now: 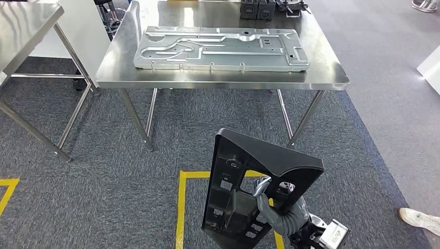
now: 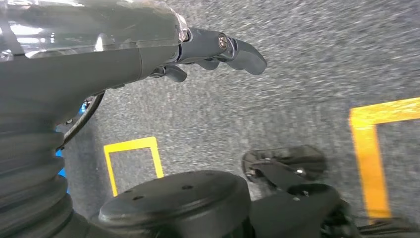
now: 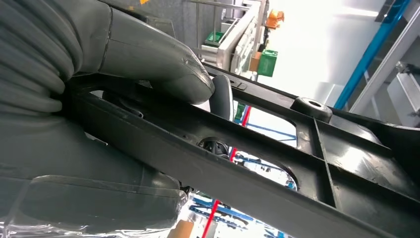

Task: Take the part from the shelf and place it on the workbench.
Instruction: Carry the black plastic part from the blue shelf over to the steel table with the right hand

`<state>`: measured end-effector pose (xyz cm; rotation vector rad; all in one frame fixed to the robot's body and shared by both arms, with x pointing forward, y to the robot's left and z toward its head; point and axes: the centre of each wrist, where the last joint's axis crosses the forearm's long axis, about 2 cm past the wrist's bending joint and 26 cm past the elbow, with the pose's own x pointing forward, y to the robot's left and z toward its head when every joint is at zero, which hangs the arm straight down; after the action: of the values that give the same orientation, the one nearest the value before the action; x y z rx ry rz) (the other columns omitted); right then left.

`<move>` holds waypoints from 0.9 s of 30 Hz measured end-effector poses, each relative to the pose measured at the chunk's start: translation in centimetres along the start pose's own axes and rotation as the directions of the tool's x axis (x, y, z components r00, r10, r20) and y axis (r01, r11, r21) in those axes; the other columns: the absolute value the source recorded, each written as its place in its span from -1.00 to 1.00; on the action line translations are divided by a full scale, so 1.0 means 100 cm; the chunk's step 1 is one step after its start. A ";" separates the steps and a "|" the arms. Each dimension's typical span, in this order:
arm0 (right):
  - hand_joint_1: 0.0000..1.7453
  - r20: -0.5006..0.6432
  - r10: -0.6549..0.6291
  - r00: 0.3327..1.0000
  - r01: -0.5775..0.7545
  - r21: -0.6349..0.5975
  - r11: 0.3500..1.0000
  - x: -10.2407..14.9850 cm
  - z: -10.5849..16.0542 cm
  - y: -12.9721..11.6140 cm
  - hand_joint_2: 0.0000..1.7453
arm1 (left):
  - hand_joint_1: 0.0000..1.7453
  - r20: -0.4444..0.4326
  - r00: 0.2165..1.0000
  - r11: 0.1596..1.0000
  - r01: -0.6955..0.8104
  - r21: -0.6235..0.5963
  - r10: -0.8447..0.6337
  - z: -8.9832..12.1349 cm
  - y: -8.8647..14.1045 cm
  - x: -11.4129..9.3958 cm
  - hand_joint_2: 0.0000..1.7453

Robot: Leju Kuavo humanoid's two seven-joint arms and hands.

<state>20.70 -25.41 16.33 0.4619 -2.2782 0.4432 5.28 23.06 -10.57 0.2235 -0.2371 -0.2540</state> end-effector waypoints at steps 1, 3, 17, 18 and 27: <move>1.00 -0.002 -0.001 1.000 0.001 -0.001 1.000 0.000 0.001 0.000 1.00 | -1.00 -0.001 1.000 1.000 0.000 -0.002 0.000 0.000 -0.001 -0.001 1.00; 1.00 -0.005 -0.002 1.000 0.002 -0.001 1.000 0.000 0.002 0.001 1.00 | -1.00 -0.001 1.000 1.000 -0.001 -0.005 0.001 0.001 -0.002 0.000 1.00; 1.00 0.018 -0.009 1.000 0.008 0.012 1.000 0.001 -0.003 -0.002 1.00 | -1.00 0.004 1.000 1.000 -0.008 0.006 0.008 0.000 -0.001 0.006 1.00; 1.00 0.020 -0.012 1.000 0.012 0.012 1.000 0.000 -0.003 -0.002 1.00 | -1.00 0.004 1.000 1.000 -0.010 0.007 0.010 0.000 -0.001 0.006 1.00; 1.00 0.022 -0.014 1.000 0.014 -0.003 1.000 -0.001 0.001 -0.003 1.00 | -1.00 0.018 1.000 1.000 0.003 0.001 -0.003 0.001 -0.003 0.005 1.00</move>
<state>20.78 -25.70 16.23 0.4833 -2.2949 0.4298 5.71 22.62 -10.45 0.2228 -0.2547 -0.2591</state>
